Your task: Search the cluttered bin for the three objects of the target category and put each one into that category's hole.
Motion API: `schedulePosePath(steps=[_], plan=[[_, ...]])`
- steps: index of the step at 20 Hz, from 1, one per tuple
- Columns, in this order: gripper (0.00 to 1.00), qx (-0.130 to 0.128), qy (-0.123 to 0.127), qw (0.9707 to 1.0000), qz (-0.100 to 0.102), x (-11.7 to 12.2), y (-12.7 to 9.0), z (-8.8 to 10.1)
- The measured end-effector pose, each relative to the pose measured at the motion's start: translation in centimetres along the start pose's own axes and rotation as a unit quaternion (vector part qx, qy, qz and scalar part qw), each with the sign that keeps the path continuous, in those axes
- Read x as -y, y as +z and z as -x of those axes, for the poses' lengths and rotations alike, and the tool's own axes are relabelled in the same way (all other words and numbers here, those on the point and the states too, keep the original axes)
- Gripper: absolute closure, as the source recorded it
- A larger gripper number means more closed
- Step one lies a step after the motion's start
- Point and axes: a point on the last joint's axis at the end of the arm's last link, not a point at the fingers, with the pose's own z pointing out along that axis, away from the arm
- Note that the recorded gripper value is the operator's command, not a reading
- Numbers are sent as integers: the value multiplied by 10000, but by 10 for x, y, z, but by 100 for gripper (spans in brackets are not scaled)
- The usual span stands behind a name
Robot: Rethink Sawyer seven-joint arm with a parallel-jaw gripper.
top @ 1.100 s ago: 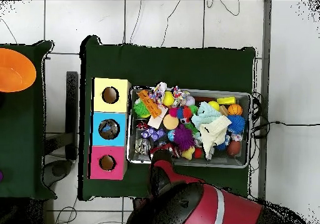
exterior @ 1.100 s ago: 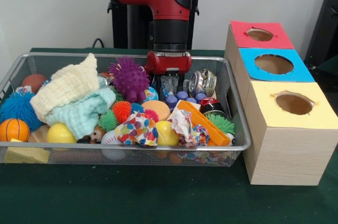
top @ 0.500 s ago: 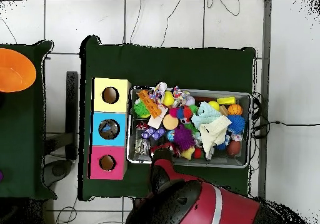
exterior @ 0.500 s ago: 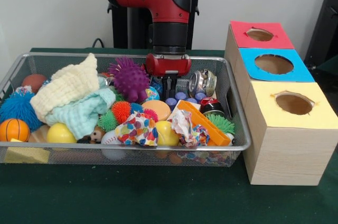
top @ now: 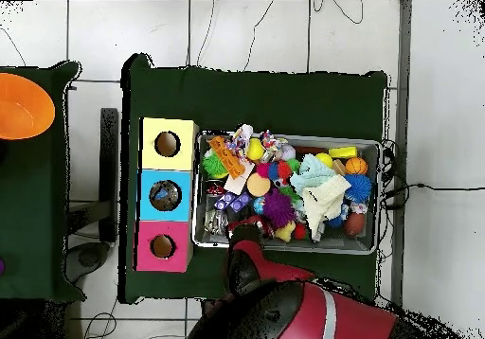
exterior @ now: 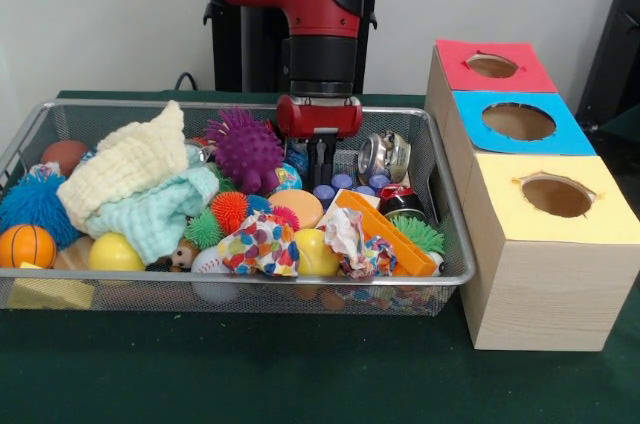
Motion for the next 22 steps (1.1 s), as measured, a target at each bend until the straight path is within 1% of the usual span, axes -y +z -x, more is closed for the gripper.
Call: schedulePosePath(steps=[2, 3, 6, 8, 9, 10, 14, 18, 22], plan=[[100, -47, 7, 10000, 16, 1, -2, 2], [100, -199, 27, 9998, 78, 2, -9, 6], [100, -376, 49, 9991, 161, 2, -17, 11], [100, -528, 67, 9983, 231, 4, -25, 18], [100, -676, 80, 9972, 312, 6, -37, 23], [100, -709, 81, 9969, 332, 7, -40, 25], [100, -765, 66, 9964, 361, 14, -55, 35], [100, -644, 54, 9975, 285, 21, -61, 47], [100, -508, 25, 9984, 252, 24, -65, 59]])
